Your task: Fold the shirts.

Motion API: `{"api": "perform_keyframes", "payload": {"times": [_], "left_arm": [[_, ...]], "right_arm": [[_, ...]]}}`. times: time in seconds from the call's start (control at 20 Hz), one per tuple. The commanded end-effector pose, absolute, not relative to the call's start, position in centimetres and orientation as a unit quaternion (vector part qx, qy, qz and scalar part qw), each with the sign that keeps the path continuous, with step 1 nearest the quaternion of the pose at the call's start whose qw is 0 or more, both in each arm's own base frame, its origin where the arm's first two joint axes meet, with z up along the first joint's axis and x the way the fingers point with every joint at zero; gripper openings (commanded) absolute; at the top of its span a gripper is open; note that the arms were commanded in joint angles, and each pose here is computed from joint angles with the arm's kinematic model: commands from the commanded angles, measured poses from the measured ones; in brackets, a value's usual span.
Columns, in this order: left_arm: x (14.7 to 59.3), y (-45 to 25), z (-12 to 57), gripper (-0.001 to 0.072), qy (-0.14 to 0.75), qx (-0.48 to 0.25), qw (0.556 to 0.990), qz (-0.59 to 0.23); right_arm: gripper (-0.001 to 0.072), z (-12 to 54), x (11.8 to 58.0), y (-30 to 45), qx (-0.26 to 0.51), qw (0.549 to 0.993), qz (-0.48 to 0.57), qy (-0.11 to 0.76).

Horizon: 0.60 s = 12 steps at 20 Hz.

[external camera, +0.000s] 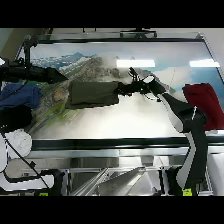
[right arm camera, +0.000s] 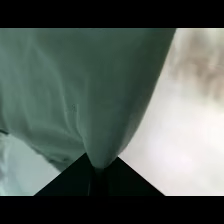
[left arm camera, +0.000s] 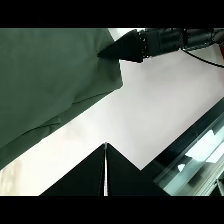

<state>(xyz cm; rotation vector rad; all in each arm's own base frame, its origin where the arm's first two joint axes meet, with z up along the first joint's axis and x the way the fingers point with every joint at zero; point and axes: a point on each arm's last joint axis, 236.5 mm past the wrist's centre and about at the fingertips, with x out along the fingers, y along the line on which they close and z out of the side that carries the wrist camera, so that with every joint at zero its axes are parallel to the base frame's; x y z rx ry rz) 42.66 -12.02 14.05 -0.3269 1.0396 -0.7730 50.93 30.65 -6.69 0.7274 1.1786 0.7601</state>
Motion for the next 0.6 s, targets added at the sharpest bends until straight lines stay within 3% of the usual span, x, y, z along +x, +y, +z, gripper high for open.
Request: {"api": "perform_keyframes", "payload": {"times": [0.0, 0.25, 0.55], "left_arm": [[42.5, -12.0, 14.0, 0.0005, 0.484, -0.151, 0.783, -0.359], [41.6, -12.2, 13.8, 0.0005, 0.497, -0.149, 0.771, -0.369], [40.3, -12.4, 13.7, 0.0005, 0.519, -0.154, 0.752, -0.376]], "right_arm": [[0.0018, -0.5, 51.2, 30.8, 0.328, 0.716, 0.384, 0.483], [0.0018, 14.4, 52.0, 20.3, 0.313, 0.793, 0.346, 0.391], [0.0018, 25.6, 45.8, 3.3, 0.284, 0.873, 0.227, 0.325]]}}
